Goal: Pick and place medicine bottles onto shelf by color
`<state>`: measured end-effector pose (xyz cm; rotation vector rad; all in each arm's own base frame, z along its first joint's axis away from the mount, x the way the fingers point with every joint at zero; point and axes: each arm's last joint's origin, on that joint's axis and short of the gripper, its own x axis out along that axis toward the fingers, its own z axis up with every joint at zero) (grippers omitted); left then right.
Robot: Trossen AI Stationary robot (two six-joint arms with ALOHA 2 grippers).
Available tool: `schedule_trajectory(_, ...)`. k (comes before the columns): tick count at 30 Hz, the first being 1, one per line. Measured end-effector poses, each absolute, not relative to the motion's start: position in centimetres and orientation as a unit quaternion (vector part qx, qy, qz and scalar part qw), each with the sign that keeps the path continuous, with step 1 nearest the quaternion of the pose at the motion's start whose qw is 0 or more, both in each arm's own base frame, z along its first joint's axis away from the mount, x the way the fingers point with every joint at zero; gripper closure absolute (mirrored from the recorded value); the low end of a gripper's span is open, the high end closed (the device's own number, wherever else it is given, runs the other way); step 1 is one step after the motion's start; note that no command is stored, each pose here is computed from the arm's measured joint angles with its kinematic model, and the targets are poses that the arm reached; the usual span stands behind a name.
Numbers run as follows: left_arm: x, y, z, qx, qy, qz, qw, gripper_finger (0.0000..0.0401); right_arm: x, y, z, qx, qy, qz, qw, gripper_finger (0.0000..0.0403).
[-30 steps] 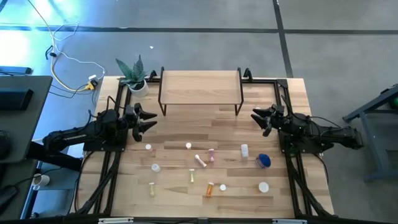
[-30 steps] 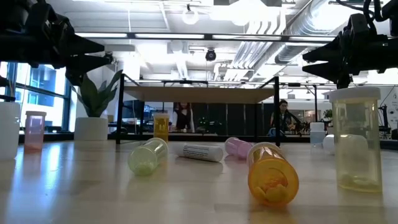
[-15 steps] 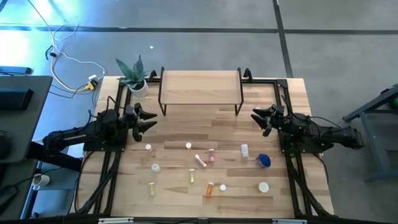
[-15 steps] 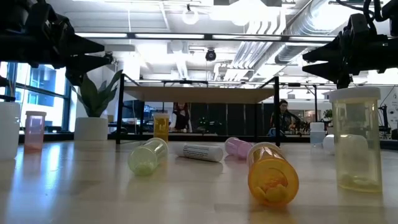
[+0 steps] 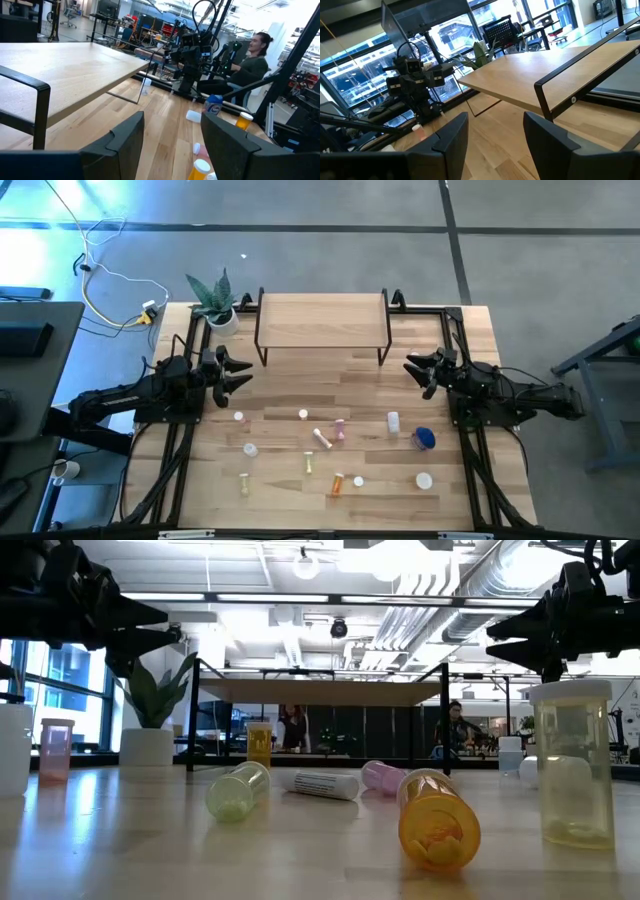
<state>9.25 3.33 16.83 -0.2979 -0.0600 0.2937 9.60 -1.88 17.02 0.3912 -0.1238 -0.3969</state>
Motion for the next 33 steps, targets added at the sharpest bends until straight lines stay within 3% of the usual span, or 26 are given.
schedule_trajectory(4,9.3,3.3,16.8,-0.157,-0.032,0.146,0.976,0.0213,9.6,-1.9,17.0,0.193,-0.061,-0.196,0.96,0.0221)
schedule_trajectory(11,9.2,3.3,17.4,-0.305,-0.08,0.132,0.94,0.0213,9.6,-1.9,17.0,0.193,-0.061,-0.196,0.96,0.0221)
schedule_trajectory(18,9.1,3.5,18.1,-0.361,-0.137,0.144,0.911,0.0213,9.6,-1.9,17.0,0.193,-0.061,-0.196,0.96,0.0221)
schedule_trajectory(25,8.5,3.5,20.2,-0.349,-0.24,0.129,0.897,0.0213,9.6,-1.9,17.0,0.193,-0.061,-0.196,0.96,0.0221)
schedule_trajectory(33,7.9,3.2,24.7,-0.273,-0.255,0.122,0.92,0.0213,9.6,-1.9,17.0,0.193,-0.061,-0.196,0.96,0.0221)
